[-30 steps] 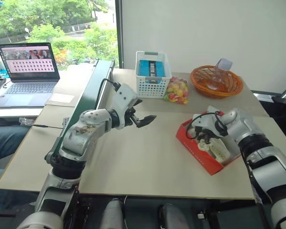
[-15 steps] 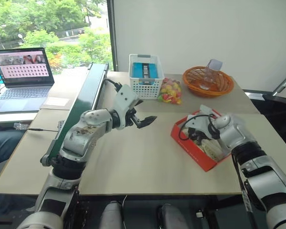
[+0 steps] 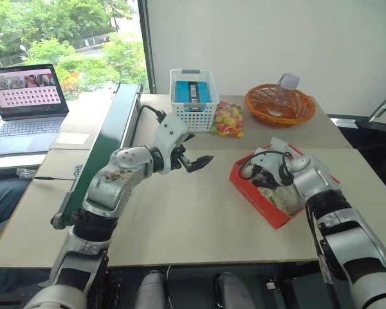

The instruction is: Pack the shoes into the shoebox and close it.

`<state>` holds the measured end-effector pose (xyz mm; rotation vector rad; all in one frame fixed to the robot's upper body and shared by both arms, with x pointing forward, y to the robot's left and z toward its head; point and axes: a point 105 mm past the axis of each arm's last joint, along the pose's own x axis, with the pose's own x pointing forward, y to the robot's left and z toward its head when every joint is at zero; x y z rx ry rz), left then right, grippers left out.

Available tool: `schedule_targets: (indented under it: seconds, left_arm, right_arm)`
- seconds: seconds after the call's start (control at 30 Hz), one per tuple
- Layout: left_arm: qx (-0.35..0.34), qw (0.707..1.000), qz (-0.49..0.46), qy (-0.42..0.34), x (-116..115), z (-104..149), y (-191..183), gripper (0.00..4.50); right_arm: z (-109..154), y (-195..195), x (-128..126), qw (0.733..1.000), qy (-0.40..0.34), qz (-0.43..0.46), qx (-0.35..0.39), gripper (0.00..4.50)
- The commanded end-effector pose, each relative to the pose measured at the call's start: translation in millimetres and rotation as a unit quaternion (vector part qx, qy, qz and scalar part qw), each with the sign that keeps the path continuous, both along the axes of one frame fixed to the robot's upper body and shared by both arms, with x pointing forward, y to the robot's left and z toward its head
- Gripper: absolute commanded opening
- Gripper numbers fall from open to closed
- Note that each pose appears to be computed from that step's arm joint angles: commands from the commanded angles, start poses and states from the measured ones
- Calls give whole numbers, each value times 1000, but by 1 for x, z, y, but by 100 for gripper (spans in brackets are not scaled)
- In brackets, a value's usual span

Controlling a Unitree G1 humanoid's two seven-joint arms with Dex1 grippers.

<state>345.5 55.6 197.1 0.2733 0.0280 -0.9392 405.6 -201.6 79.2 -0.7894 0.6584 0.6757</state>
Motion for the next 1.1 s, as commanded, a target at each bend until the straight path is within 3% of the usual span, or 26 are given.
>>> schedule_targets:
  seconds: [0.03, 0.2, 0.43, 0.57, 0.73, 0.9, 1.1]
  left_arm:
    - [-3, 999, -12, -39, -1, 17, -6, 450]
    - [0, 999, -20, -40, -1, 18, -8, 450]
    - [12, 998, -36, -45, 2, 19, -6, 450]
    - [15, 997, -61, -47, 4, 20, -13, 450]
    - [14, 993, -103, -48, 4, 22, -26, 450]
    - [14, 985, -164, -45, 0, 20, -47, 450]
    - [4, 978, -202, -48, 2, 27, -60, 450]
  right_arm:
    - [26, 5, 9, 999, -39, -6, 27, 437]
    - [68, 9, 2, 991, -46, -35, 119, 448]
    - [145, 9, -31, 972, -74, -50, 219, 448]
    - [166, -2, -49, 965, -96, -78, 232, 448]
    - [170, -19, -79, 960, -106, -118, 231, 448]
    - [166, -46, -122, 943, -114, -200, 239, 313]
    - [146, -79, -163, 922, -132, -272, 243, 100]
